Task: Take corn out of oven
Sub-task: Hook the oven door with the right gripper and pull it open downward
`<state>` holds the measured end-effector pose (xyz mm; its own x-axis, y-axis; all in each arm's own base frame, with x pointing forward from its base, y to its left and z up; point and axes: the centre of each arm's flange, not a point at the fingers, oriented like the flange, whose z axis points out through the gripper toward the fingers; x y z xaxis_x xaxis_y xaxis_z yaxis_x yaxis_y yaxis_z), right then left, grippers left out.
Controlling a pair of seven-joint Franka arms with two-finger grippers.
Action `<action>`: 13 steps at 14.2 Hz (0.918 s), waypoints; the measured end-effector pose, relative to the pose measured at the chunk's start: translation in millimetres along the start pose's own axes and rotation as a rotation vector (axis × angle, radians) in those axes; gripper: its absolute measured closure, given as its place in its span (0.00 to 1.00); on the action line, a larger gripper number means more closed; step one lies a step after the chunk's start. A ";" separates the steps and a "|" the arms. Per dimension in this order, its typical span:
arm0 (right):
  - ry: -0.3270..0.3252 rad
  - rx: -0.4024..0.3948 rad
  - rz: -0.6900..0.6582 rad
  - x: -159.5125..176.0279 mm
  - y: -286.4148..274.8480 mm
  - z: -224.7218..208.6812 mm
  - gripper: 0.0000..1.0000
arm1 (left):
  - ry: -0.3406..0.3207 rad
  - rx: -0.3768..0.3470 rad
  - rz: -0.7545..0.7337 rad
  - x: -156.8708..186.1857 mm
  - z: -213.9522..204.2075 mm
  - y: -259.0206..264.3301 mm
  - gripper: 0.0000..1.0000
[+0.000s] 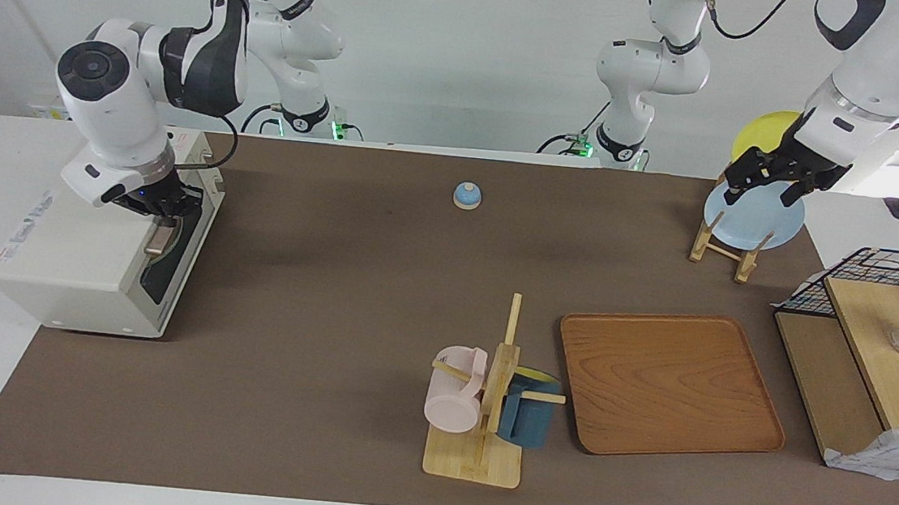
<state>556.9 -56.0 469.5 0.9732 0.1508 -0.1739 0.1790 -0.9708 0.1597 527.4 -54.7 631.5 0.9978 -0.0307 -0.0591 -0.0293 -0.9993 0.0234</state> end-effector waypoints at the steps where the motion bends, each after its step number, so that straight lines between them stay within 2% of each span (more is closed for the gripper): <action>1: -0.001 -0.001 -0.004 1.8 -5.9 0.4 0.99 | 0.000 0.000 0.001 0.0 0.0 0.6 0.00; 6: 0.019 -0.008 0.012 34.4 -81.9 24.6 0.99 | 0.000 -0.001 -0.006 0.2 -0.1 -3.0 0.00; 9: 0.041 0.010 0.011 62.7 -118.1 67.9 0.99 | -0.001 0.000 -0.004 0.1 0.0 -2.3 0.00; 13: 0.046 0.028 -0.002 88.4 -139.0 128.7 0.99 | -0.001 0.000 -0.005 0.1 0.0 -2.9 0.00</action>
<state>599.5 68.3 306.8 0.9785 0.1603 -0.1295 0.1773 -0.9752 0.1323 527.6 -51.8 631.4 0.9979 -0.0253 -0.0599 -0.0239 -0.9994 0.0235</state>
